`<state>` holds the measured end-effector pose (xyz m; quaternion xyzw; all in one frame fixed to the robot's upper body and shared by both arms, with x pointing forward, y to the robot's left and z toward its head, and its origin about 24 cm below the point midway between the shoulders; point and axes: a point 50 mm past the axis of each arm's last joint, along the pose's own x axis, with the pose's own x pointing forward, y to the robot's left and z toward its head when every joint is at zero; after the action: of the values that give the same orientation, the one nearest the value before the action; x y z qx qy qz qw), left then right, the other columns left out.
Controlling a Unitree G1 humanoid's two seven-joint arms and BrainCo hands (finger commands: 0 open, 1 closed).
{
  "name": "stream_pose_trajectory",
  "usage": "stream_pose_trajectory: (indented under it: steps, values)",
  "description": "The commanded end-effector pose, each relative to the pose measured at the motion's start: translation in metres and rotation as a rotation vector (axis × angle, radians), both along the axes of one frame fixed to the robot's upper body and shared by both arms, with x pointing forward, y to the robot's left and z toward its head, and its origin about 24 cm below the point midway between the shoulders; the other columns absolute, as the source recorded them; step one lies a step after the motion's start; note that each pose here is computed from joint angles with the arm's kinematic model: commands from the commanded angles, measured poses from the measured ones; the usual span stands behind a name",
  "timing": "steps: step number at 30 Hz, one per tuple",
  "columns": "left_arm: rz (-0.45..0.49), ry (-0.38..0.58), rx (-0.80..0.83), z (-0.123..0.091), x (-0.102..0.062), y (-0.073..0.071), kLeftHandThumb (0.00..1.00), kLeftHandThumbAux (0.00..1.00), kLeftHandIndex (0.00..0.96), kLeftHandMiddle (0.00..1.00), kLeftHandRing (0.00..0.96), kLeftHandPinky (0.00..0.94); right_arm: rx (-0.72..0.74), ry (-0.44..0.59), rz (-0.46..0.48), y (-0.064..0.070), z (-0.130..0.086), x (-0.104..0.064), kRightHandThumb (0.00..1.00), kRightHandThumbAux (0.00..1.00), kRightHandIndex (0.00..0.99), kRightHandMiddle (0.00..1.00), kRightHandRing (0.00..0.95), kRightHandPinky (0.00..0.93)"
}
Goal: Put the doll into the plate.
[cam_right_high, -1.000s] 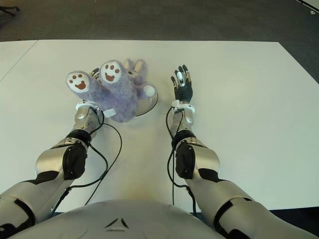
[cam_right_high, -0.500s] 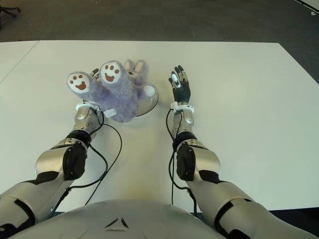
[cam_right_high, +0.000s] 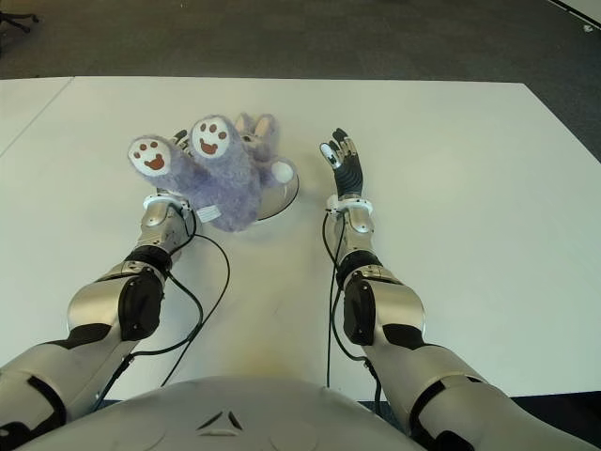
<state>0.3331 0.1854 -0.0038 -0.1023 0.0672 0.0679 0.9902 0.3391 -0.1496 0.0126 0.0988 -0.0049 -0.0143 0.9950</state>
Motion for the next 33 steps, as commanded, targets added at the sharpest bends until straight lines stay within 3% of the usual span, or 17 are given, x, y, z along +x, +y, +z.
stream_pose_trajectory:
  steps: [1,5,10,17,33]
  values:
    - [0.004,0.338,-0.06,-0.066,-0.05,-0.001,0.0,0.667,0.134,0.19,0.158,0.122,-0.06,0.31,-0.035,-0.005,-0.067,-0.049,0.012,0.574,0.087,0.053,0.032,0.034]
    - [0.008,0.336,-0.063,-0.066,-0.05,0.0,0.0,0.667,0.127,0.181,0.152,0.12,-0.113,0.332,-0.042,-0.002,-0.07,-0.052,0.008,0.581,0.074,0.045,0.026,0.026]
    - [0.011,0.334,-0.06,-0.065,-0.05,0.001,0.0,0.661,0.128,0.179,0.154,0.142,-0.224,0.45,-0.045,0.0,-0.085,-0.063,0.0,0.632,0.057,0.03,0.007,0.0]
    - [0.011,0.332,-0.058,-0.065,-0.05,0.002,0.0,0.687,0.126,0.178,0.154,0.134,-0.158,0.472,-0.108,-0.005,-0.081,-0.056,0.0,0.699,0.044,0.024,0.006,0.033]
    - [0.021,0.332,-0.067,-0.065,-0.05,0.003,0.0,0.73,0.126,0.181,0.16,0.151,-0.086,0.514,-0.184,-0.004,-0.084,-0.058,0.0,0.789,0.021,0.016,0.007,0.037]
